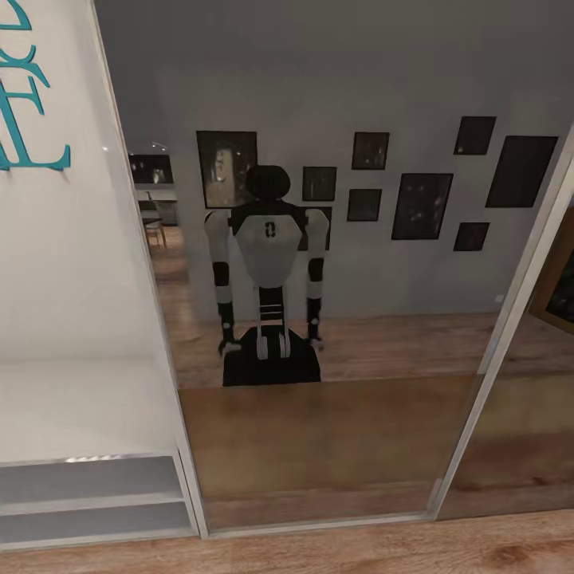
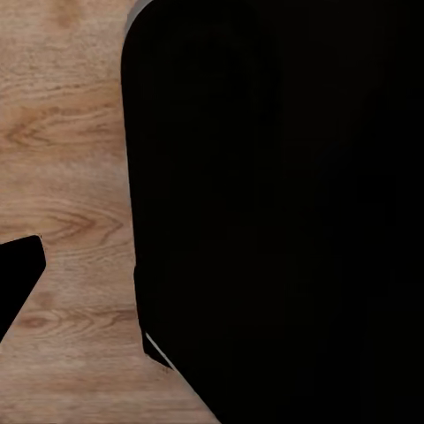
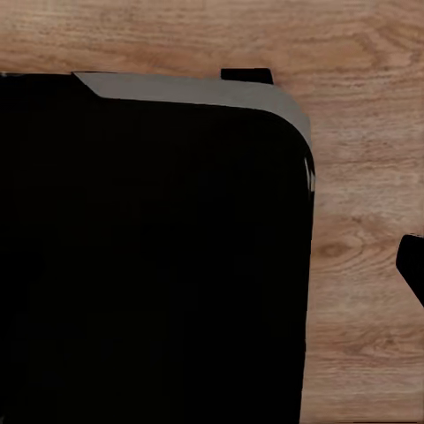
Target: Pick up the two gym shoes and the two sandals from the corridor floor and place them onto the hallstand (shoe rack) in the corridor, making sure they are on the rack and not on the floor. Arrange them so the two gym shoes are next to each other and the two sandals are next to each other.
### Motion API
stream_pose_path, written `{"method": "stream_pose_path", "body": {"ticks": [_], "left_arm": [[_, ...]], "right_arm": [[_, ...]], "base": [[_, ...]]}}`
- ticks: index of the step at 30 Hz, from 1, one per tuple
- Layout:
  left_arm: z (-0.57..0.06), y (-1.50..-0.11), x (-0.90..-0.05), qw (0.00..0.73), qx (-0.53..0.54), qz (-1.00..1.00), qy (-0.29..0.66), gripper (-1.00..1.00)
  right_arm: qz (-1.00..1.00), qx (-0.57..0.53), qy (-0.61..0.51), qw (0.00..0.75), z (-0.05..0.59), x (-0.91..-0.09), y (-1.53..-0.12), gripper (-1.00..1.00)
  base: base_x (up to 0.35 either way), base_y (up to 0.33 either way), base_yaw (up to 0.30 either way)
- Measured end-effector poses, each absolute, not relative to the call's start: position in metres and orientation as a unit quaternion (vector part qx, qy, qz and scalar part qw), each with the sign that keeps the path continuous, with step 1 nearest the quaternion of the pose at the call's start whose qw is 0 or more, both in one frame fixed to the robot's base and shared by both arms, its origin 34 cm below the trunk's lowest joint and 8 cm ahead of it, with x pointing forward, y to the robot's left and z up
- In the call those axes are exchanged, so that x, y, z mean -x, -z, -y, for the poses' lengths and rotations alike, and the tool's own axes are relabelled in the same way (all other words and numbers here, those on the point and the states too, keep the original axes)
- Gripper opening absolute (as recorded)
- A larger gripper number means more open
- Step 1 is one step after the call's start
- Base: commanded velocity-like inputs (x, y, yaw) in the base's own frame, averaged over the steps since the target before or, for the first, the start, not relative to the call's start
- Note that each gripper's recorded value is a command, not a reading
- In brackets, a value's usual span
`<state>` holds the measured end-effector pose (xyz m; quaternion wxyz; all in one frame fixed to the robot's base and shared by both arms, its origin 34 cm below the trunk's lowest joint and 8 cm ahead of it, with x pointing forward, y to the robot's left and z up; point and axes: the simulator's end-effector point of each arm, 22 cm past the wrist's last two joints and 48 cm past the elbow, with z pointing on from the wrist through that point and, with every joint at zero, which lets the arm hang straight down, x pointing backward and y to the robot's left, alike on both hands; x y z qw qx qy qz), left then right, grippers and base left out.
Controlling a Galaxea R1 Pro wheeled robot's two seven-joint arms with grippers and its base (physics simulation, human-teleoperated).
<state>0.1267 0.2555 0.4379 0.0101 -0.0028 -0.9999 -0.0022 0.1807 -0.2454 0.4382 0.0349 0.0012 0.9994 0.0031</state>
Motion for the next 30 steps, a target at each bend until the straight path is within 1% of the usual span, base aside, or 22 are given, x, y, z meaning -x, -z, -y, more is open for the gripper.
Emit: {"method": "stream_pose_path", "body": {"ticks": [3, 9, 12, 25, 30], "left_arm": [[-0.262, -0.438, -0.119, 0.017, 0.003, 1.000, 0.007, 1.00], [-0.272, -0.438, -0.126, 0.001, 0.003, 1.000, 0.013, 1.00], [-0.274, -0.438, -0.130, -0.008, 0.001, 1.000, 0.015, 1.00], [-0.278, -0.438, -0.133, -0.014, -0.003, 1.000, 0.018, 1.00], [-0.284, -0.439, -0.142, -0.025, -0.003, 0.999, 0.023, 1.00]], "right_arm": [[-1.000, 0.000, -0.007, 0.028, 0.239, -0.179, -0.438, 1.00], [-1.000, 0.000, -0.007, 0.022, 0.238, -0.177, -0.438, 1.00], [-1.000, 0.000, -0.008, 0.022, 0.238, -0.177, -0.438, 1.00], [-1.000, 0.000, -0.006, 0.027, 0.239, -0.181, -0.438, 1.00], [-0.999, 0.000, 0.001, 0.049, 0.251, -0.197, -0.439, 1.00]], "base": [[0.000, 0.000, 0.000], [0.000, 0.000, 0.004], [0.000, 0.000, 0.115], [0.000, 0.000, 0.235], [0.000, 0.000, 0.273]]}}
